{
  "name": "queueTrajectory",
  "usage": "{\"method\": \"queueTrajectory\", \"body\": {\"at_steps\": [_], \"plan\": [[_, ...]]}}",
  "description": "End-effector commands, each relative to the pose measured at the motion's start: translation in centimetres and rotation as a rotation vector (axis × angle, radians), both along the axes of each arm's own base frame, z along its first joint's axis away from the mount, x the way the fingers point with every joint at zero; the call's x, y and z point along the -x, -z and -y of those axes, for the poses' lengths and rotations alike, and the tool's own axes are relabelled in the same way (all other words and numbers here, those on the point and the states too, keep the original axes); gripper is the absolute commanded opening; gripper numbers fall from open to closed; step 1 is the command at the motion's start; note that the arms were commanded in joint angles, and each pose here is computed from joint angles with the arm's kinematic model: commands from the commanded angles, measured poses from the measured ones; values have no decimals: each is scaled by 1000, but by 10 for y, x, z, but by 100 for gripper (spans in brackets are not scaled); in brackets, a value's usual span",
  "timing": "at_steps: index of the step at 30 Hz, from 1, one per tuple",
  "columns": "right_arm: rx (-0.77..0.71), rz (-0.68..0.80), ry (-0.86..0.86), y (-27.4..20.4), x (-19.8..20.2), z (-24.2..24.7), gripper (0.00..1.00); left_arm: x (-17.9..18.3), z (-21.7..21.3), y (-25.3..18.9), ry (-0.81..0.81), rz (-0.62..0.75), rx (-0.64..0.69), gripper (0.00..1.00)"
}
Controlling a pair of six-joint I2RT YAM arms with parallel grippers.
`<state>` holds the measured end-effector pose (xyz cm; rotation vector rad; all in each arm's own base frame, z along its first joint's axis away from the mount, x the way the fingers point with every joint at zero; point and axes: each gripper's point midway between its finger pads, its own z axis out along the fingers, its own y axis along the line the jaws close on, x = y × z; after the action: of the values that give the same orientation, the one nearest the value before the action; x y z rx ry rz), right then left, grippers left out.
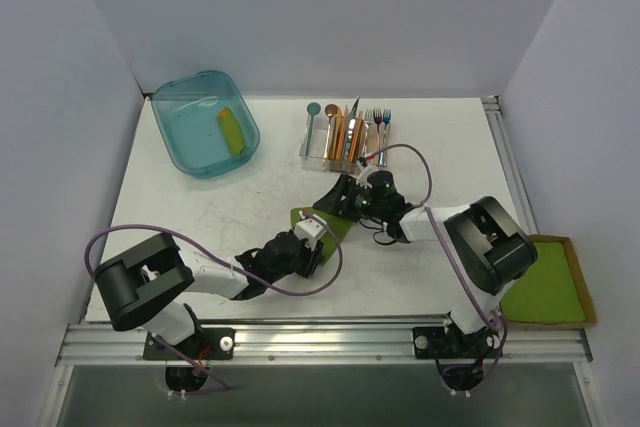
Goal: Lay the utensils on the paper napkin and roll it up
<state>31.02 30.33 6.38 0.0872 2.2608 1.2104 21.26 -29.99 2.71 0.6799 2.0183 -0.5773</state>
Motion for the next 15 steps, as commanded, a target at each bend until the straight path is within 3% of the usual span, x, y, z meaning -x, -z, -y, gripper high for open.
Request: {"method": "queueTrajectory", "body": {"at_steps": [1, 6, 11, 15], "plan": [[-74, 95, -26, -36, 2, -1, 54, 2, 5, -2, 7, 3, 28, 43], [-84, 93, -37, -33, 17, 7, 45, 2, 5, -1, 8, 2, 28, 43], [-110, 69, -40, -19, 25, 8, 22, 2, 7, -1, 13, 1, 31, 43], [-133, 50, -40, -5, 27, 10, 12, 2, 8, -1, 17, 0, 33, 43]]}}
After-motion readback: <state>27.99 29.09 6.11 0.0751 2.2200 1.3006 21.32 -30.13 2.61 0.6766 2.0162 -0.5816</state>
